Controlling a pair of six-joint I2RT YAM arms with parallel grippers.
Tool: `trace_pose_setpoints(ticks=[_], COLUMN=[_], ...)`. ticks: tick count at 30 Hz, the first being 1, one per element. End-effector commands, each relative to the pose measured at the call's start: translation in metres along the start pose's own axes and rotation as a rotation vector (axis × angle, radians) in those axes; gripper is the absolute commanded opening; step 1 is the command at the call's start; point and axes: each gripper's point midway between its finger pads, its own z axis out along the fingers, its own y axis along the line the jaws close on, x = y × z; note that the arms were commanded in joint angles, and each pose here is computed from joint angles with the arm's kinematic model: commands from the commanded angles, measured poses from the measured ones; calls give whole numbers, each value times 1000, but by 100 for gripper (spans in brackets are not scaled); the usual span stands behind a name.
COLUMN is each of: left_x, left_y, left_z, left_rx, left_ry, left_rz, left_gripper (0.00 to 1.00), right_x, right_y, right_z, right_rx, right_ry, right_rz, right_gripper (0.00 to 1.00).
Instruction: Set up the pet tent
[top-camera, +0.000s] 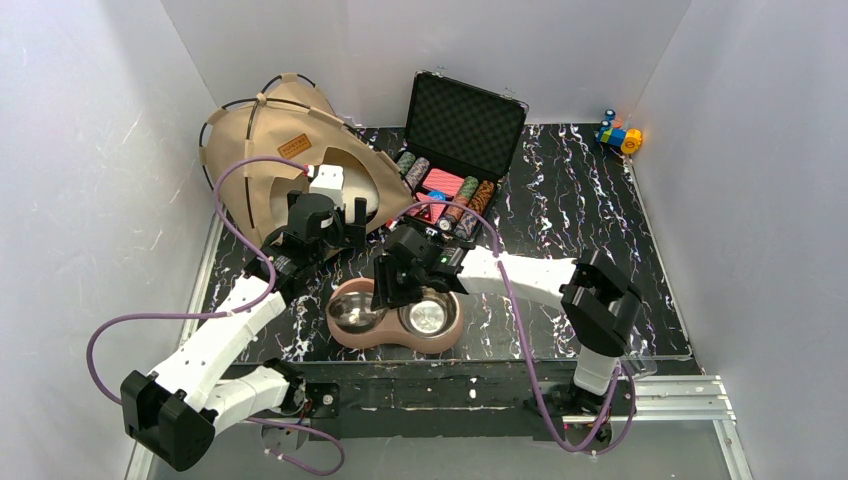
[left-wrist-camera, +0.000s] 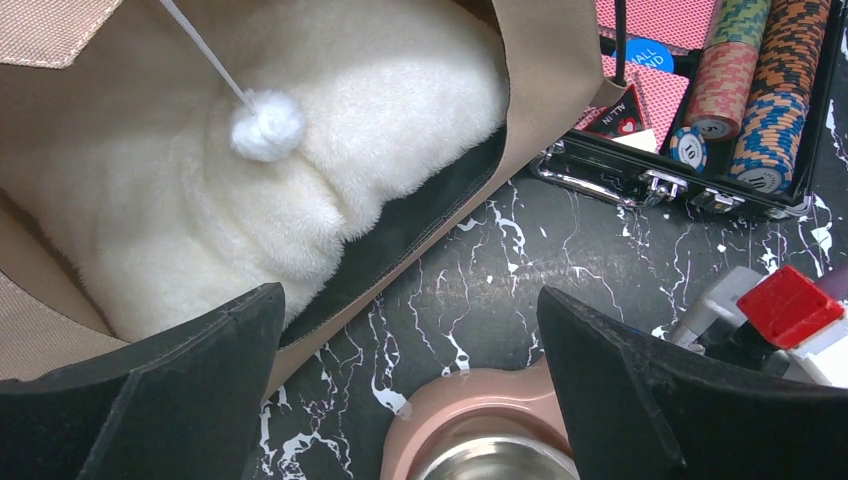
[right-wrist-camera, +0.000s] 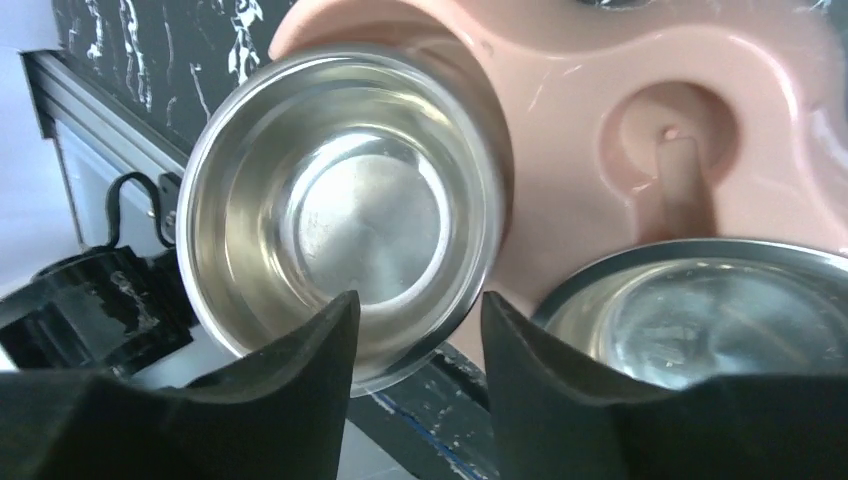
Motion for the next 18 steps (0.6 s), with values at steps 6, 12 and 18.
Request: trace_pose_setpoints(ticks=[6,12,18], left_x=[-8,-6,20], left_y=[3,1,-11], left_z=[-8,-10,-24], left_rx=[6,18,86], left_ry=[-42,-31,57], left_rz=[-18,-22,-144], left_gripper=[98,98,98], right_x=[-36,-41,-36], right_y=[-13,-71,-137], right_z=[-55,-102,-156], right_rx=[137,332,412], right_ry=[-191,-262,-328], right_rz=[-65,-23,131], right_gripper=[71,74,77])
